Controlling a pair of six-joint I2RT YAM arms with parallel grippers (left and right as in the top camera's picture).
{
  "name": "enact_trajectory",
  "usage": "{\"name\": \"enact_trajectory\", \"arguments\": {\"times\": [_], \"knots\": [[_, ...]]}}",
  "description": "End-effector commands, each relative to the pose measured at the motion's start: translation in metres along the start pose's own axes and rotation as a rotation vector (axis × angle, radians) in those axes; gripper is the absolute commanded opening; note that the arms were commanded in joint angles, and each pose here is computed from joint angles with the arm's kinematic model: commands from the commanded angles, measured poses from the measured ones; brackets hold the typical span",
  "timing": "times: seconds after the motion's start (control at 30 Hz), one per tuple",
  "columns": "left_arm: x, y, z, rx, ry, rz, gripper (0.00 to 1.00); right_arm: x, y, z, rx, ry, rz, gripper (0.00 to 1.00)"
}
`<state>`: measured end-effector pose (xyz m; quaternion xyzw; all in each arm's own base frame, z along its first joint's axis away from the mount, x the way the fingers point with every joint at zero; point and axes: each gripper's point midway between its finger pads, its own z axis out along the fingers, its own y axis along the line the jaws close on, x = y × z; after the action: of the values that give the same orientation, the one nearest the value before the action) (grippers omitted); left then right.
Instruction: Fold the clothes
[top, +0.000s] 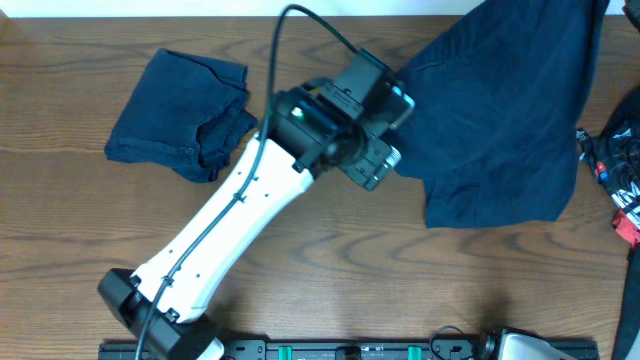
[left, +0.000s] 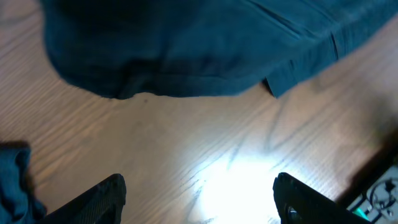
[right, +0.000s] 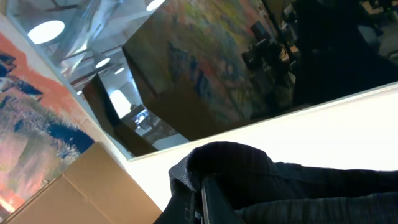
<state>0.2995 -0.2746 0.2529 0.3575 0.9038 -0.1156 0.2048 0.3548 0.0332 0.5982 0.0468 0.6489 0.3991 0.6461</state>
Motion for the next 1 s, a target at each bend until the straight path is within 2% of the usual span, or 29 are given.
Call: {"name": "enact_trajectory", "arguments": {"times": [0.0, 0.13, 0.3, 0.5, 0.7, 0.97], "knots": [[-0.005, 0.025, -0.023, -0.022, -0.066, -0.146, 0.78, -0.005, 0.030, -0.012, -0.065, -0.017, -0.056, 0.01], [-0.010, 0.030, -0.031, 0.147, -0.096, -0.270, 0.78, -0.011, 0.046, -0.022, -0.089, -0.044, -0.086, 0.01], [-0.015, 0.044, -0.041, 0.255, -0.135, -0.384, 0.78, -0.013, 0.060, -0.033, -0.103, -0.063, -0.140, 0.01], [-0.013, 0.057, -0.044, 0.264, -0.137, -0.484, 0.78, -0.012, 0.060, -0.033, -0.101, -0.061, -0.137, 0.01], [-0.012, 0.061, -0.044, 0.245, -0.146, -0.428, 0.70, -0.012, 0.060, -0.033, -0.100, -0.059, -0.136, 0.01], [-0.013, 0.070, -0.044, 0.187, -0.166, -0.356, 0.72, -0.009, 0.063, -0.033, -0.118, -0.042, -0.153, 0.01]]}}
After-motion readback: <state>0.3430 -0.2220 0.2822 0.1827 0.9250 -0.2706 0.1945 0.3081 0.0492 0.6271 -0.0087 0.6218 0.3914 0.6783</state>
